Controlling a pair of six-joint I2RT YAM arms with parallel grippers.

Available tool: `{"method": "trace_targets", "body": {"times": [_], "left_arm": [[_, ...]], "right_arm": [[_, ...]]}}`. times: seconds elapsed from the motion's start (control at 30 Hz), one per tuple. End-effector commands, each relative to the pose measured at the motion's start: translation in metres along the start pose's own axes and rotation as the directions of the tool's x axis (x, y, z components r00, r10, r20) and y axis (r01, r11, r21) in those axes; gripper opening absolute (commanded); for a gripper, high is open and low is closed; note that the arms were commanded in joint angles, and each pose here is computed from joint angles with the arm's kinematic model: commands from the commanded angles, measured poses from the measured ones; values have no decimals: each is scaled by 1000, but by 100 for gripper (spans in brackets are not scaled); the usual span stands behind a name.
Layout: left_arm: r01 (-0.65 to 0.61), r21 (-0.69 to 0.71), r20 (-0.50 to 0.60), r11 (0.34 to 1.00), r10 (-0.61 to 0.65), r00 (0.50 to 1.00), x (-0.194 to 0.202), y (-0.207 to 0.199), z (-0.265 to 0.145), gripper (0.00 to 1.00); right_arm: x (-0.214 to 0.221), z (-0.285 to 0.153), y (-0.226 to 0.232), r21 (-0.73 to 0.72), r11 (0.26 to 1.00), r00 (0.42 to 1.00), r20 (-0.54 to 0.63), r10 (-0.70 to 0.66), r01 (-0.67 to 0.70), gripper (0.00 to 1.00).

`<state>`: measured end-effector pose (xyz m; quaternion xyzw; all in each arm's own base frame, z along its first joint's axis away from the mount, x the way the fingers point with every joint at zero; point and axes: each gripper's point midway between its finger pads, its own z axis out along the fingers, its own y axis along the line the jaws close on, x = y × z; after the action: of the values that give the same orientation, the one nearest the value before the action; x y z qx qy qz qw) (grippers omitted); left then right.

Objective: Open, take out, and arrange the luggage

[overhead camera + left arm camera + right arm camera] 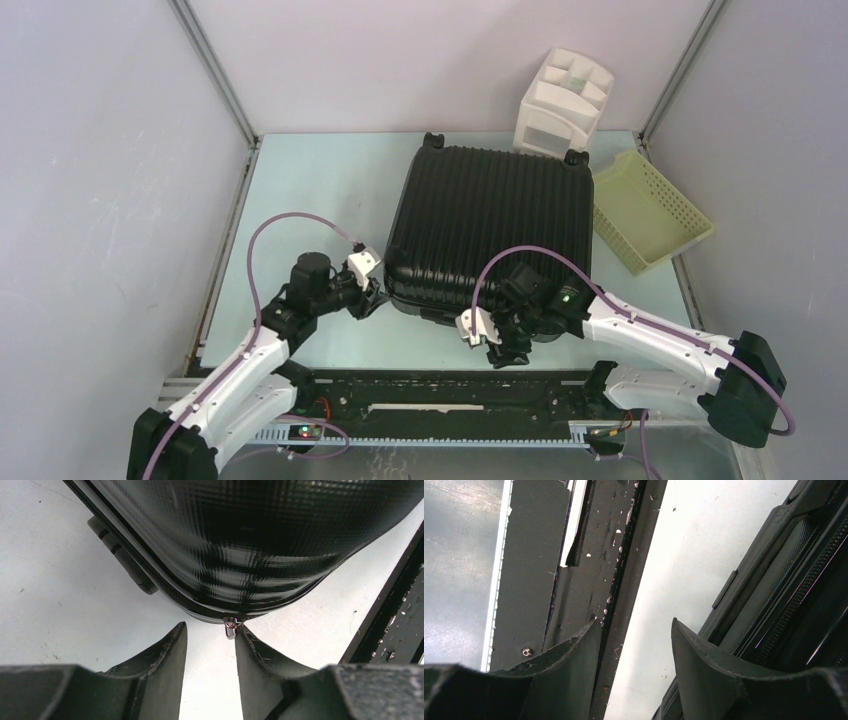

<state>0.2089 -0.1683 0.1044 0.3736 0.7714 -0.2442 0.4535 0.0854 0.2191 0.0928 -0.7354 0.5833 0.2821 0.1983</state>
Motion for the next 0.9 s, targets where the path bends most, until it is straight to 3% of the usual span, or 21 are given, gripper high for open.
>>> {"method": "trace_targets", "body": {"times": [0.0, 0.2, 0.43, 0.87], "left_arm": [[-18, 2, 103, 1000, 18, 995, -31, -1, -2, 44], [-5, 27, 129, 1000, 1, 992, -35, -6, 0, 35], [-24, 54, 79, 998, 19, 997, -30, -7, 2, 1], [-64, -58, 37, 996, 66, 997, -26, 9, -11, 0]], "right_arm": [[-6, -9, -17, 79, 997, 1000, -9, -11, 11, 63], [-6, -8, -17, 75, 997, 1000, -12, -8, 9, 63], [-5, -8, -17, 75, 997, 1000, -14, -5, 6, 63], [-35, -1, -7, 91, 989, 992, 9, -122, 121, 68]]}}
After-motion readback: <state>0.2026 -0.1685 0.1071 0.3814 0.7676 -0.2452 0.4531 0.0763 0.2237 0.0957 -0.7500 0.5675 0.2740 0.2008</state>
